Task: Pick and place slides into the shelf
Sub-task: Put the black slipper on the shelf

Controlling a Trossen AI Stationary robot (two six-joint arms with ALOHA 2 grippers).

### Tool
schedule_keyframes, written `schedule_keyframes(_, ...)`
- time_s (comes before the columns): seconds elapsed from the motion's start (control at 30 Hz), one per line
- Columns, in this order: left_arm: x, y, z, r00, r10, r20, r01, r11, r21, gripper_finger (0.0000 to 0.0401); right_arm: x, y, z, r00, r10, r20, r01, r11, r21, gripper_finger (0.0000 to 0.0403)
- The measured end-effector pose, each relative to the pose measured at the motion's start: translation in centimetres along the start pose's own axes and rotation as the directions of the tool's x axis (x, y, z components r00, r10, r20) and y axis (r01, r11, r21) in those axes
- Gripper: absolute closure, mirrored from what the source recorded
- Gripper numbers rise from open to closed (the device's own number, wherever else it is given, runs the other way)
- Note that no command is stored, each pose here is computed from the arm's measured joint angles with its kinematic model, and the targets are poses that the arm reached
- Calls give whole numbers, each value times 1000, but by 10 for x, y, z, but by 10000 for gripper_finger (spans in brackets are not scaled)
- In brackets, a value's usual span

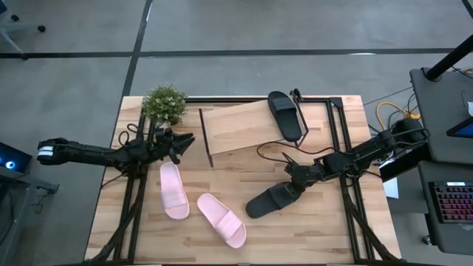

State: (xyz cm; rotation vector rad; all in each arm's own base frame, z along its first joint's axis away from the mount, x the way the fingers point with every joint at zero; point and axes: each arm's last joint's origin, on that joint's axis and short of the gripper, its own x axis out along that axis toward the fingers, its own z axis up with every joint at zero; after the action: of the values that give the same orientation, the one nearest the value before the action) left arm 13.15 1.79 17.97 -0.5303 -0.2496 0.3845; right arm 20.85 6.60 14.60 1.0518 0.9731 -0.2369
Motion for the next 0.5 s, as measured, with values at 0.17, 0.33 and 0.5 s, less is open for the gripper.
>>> schedule_keyframes(0.17, 0, 0, 0, 1000, 0, 0, 0, 1000, 0, 265, 0, 0, 0, 1000, 5, -7, -6, 1000, -14, 385)
schedule_keyframes(0.33, 0, 0, 0, 1000, 0, 0, 0, 1000, 0, 265, 0, 1, 0, 1000, 12, -20, -13, 1000, -21, 392)
schedule_keyframes(0.5, 0, 0, 0, 1000, 0, 0, 0, 1000, 0, 265, -5, 3, 0, 999, 37, -15, -38, 999, -24, 393)
